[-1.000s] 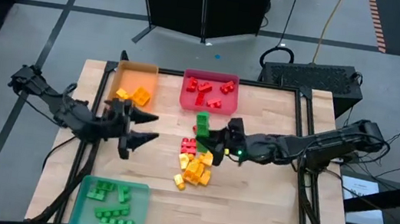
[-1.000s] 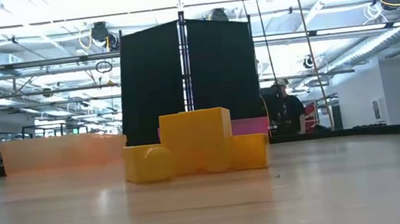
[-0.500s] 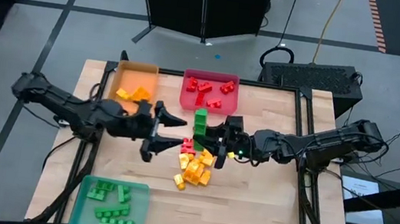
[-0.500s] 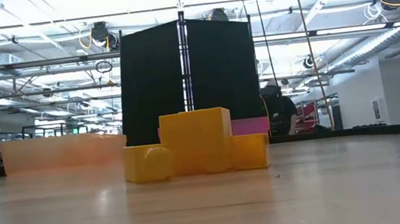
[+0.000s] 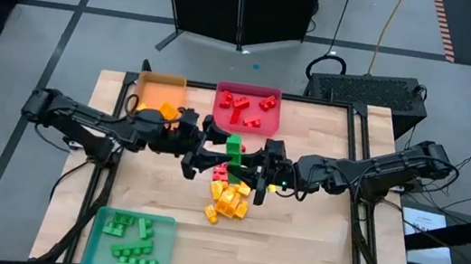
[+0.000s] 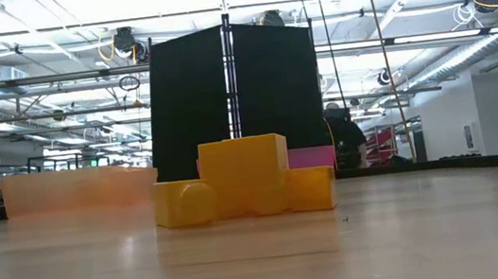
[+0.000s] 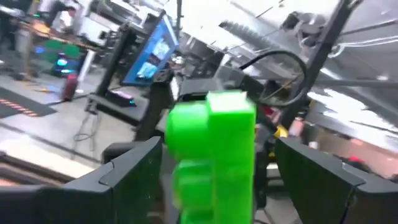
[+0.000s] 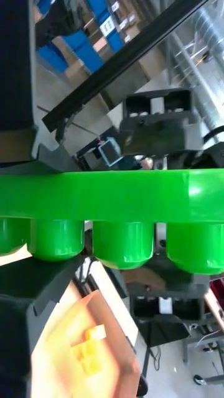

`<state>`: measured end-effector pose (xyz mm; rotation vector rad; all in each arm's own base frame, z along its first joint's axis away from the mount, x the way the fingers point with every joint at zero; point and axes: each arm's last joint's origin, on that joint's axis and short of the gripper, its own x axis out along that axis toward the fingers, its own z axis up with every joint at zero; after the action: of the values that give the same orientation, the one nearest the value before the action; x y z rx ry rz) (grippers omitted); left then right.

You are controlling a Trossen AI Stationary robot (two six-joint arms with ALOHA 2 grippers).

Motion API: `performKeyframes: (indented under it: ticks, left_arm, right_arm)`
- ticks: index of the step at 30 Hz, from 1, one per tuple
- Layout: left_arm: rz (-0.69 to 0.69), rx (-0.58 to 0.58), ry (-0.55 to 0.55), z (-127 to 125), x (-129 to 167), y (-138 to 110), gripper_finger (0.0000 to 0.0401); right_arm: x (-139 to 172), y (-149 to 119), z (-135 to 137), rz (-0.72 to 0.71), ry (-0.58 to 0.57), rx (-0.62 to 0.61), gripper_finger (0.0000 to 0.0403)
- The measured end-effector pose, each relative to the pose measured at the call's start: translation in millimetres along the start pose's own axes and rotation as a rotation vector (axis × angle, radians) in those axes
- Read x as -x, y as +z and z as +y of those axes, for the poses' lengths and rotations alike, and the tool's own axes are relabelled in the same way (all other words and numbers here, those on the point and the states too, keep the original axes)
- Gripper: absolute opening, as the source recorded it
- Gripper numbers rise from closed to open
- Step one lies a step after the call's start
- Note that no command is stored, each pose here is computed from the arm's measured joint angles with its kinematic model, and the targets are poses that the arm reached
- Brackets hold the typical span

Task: Sort blocks
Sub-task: Put the green game piece into the blue bin

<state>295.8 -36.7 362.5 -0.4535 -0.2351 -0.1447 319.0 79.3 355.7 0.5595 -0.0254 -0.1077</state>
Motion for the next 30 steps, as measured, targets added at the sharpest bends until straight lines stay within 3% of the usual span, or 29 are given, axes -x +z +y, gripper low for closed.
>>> performKeyframes:
  ticks: [15,21,30]
  left_arm:
    - [0.013,0.044,-0.052,13,-10,-8,0.0301]
    - [-0.009,0.040,-0.065,12,-10,-6,0.0262]
    - [-0.006,0.045,-0.055,13,-10,-6,0.0171]
  right_arm:
    - [-3,-6,-2,0.048,0.007,0.019,0.0148]
    - [-9,-14,-4,0.078,0.011,0.004,0.0148]
    - [-11,-14,-5,0.062,0.008,-0.002,0.0148]
